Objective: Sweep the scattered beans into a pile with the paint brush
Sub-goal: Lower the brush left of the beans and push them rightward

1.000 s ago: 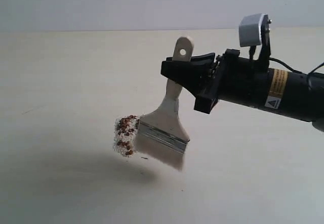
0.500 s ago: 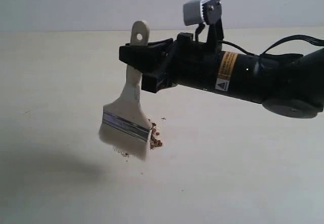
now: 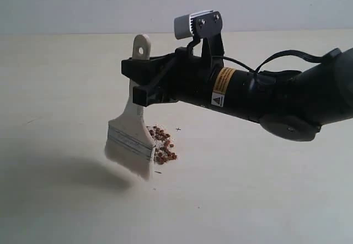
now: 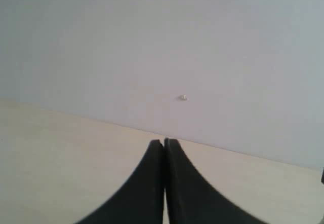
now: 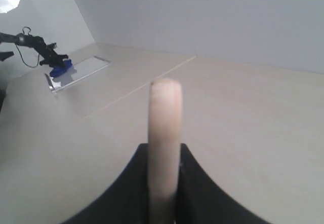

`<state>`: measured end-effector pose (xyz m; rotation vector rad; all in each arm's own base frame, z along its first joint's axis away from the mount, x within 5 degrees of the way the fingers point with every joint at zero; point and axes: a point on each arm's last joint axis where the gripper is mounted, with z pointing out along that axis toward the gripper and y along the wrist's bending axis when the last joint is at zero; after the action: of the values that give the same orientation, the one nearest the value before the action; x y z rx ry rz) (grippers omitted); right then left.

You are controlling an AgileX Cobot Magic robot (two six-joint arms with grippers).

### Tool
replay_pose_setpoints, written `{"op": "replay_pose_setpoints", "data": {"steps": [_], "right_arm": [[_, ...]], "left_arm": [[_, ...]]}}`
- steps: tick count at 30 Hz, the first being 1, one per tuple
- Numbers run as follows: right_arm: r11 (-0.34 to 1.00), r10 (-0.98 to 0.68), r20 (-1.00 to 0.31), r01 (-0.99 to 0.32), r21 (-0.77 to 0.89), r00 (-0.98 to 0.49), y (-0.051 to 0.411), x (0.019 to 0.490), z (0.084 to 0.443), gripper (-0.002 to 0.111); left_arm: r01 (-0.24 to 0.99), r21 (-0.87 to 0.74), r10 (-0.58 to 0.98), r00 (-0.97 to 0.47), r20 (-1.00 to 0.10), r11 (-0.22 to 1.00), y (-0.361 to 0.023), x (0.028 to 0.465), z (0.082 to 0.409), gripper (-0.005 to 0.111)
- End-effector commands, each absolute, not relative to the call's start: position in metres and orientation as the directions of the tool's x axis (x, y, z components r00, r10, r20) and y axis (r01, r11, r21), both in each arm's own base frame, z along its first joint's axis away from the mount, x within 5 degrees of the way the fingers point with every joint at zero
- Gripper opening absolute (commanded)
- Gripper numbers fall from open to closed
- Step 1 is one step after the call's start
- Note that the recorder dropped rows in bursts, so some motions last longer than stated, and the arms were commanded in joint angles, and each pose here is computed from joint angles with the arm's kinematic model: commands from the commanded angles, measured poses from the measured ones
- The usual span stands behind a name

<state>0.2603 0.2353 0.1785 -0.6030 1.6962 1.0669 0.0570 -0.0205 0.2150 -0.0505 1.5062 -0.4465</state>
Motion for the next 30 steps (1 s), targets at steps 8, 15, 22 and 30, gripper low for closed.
{"op": "replay_pose_setpoints", "data": {"steps": [8,15,22,30], "right_arm": [[0.459,0.147,-0.913,-0.791,0.405,-0.382,0.24,0.264,0.16,0.0],[0.495,0.125,-0.908,-0.768,0.406,-0.4,0.239,0.266,0.157,0.0],[0.578,0.083,-0.914,-0.728,0.369,-0.397,0.234,0.272,0.15,0.0],[0.621,0.078,-0.927,-0.71,0.333,-0.366,0.231,0.276,0.15,0.0]], "left_arm": [[0.262,-0.307,-0.318,0.001,-0.948,0.915,-0.021,0.056,0.214,0.0],[0.262,-0.307,-0.318,0.001,-0.948,0.915,-0.021,0.056,0.214,0.0],[0.262,-0.307,-0.318,0.001,-0.948,0.915,-0.021,0.056,0.214,0.0],[0.262,-0.307,-0.318,0.001,-0.948,0.915,-0.021,0.056,0.214,0.0]]}}
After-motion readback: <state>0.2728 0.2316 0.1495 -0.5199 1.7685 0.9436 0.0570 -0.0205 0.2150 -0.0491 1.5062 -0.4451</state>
